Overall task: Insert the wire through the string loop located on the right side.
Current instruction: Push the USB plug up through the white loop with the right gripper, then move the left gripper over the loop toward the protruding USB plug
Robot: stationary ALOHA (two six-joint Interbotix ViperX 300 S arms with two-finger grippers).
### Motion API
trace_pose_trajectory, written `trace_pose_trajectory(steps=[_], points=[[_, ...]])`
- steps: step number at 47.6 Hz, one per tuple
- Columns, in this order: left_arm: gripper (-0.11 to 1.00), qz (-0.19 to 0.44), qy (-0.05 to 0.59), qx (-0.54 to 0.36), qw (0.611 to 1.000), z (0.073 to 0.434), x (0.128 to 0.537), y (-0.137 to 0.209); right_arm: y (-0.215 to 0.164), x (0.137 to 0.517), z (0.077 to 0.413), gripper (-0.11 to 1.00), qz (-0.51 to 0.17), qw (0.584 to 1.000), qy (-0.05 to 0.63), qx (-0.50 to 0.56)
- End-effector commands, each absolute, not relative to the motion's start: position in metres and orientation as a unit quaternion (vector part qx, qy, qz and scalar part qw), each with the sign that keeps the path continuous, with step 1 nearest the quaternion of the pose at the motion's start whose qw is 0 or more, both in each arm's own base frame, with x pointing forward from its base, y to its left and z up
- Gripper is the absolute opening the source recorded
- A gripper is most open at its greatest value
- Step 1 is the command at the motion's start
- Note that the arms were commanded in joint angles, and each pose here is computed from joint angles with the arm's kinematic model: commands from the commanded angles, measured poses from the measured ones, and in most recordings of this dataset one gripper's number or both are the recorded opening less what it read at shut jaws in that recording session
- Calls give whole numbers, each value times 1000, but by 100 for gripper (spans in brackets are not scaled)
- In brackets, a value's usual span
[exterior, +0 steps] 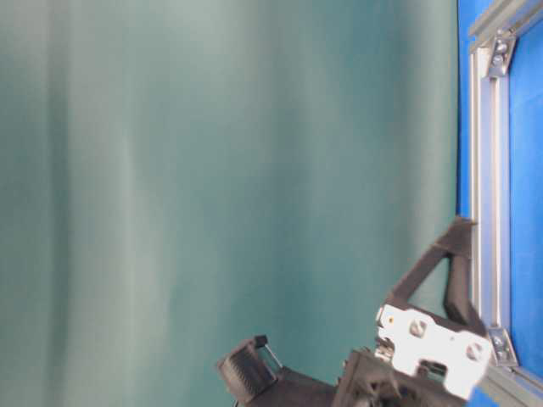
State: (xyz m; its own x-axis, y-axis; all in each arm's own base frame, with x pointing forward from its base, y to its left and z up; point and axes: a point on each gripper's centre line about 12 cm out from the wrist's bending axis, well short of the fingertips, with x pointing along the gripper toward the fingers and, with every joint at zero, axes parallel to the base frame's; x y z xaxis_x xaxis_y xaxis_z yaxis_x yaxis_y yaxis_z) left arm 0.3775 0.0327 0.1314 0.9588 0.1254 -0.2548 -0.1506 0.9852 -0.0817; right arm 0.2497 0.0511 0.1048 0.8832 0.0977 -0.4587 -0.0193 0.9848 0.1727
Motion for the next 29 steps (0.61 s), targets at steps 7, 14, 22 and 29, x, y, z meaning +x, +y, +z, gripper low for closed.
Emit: trace_pose_trajectory(steps=[7,14,22,29], points=[[0,0,102,-48,994,148,382,-20,52,255,110,-4,30,970,227,85],[0,-36,102,-43,993,148,381,-48,52,255,111,-4,30,970,227,85],[0,-55,103,-42,992,149,379,-62,52,255,111,-4,30,970,227,85],[0,-55,104,-41,992,148,380,-62,52,255,110,-4,30,970,227,85]])
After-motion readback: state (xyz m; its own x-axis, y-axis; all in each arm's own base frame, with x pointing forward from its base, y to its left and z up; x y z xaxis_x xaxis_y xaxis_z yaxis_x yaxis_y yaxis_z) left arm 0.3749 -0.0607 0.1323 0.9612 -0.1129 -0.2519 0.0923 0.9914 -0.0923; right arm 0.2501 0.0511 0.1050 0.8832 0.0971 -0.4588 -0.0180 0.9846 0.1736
